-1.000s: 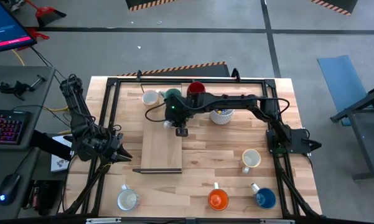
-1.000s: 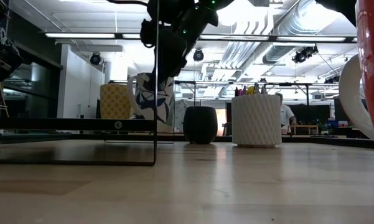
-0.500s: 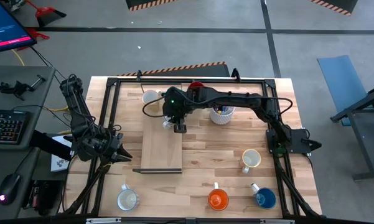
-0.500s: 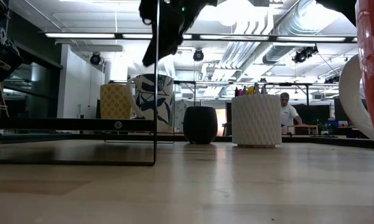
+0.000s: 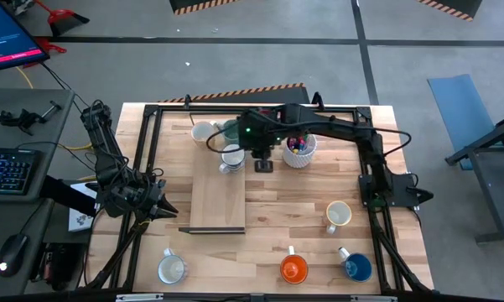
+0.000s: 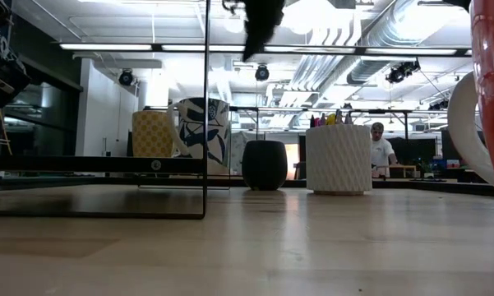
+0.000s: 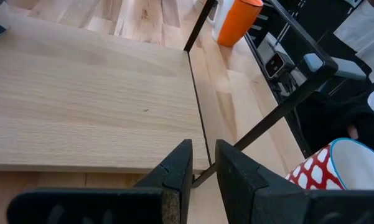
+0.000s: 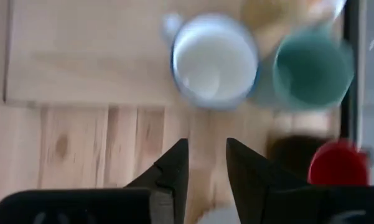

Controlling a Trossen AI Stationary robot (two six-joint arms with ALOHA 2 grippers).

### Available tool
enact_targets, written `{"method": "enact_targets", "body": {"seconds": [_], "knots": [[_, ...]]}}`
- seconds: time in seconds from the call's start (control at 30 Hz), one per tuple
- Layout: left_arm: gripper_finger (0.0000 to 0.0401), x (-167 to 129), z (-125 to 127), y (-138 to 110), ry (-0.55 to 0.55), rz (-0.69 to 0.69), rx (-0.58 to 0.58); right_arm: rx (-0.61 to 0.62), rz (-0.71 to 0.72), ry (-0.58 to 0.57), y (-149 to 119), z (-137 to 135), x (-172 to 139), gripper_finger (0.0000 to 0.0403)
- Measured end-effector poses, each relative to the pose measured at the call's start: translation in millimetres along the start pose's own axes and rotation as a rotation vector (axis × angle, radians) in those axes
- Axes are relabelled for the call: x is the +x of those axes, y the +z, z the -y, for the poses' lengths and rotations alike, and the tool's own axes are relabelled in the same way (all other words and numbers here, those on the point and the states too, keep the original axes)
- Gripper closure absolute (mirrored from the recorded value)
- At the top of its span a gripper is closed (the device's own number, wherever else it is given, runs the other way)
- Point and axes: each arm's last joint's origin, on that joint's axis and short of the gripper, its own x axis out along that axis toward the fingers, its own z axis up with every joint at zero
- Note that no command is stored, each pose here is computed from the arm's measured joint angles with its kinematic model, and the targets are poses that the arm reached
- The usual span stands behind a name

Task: Place coffee mugs
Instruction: Put the black mug on the shelf

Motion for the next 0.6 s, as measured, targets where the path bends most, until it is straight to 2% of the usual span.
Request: {"method": "enact_targets", "body": {"seconds": [0.27, 0.43, 0.6], "knots": [[0.0341, 0.0, -0.5, -0.5, 0.004, -0.004, 0.005, 0.023, -0.200, 0.006, -24.7, 9.6, 33.4, 0.0318], [0.0341, 0.0, -0.8, -0.8, 0.006, -0.007, 0.008, 0.015, -0.156, -0.020, -31.2, 31.5, 60.7, 0.0318], [0.0341, 0.0, -0.8, -0.8, 0.006, -0.006, -0.018, 0.127, -0.116, -0.074, -43.5, 72.5, 70.2, 0.0318]]}}
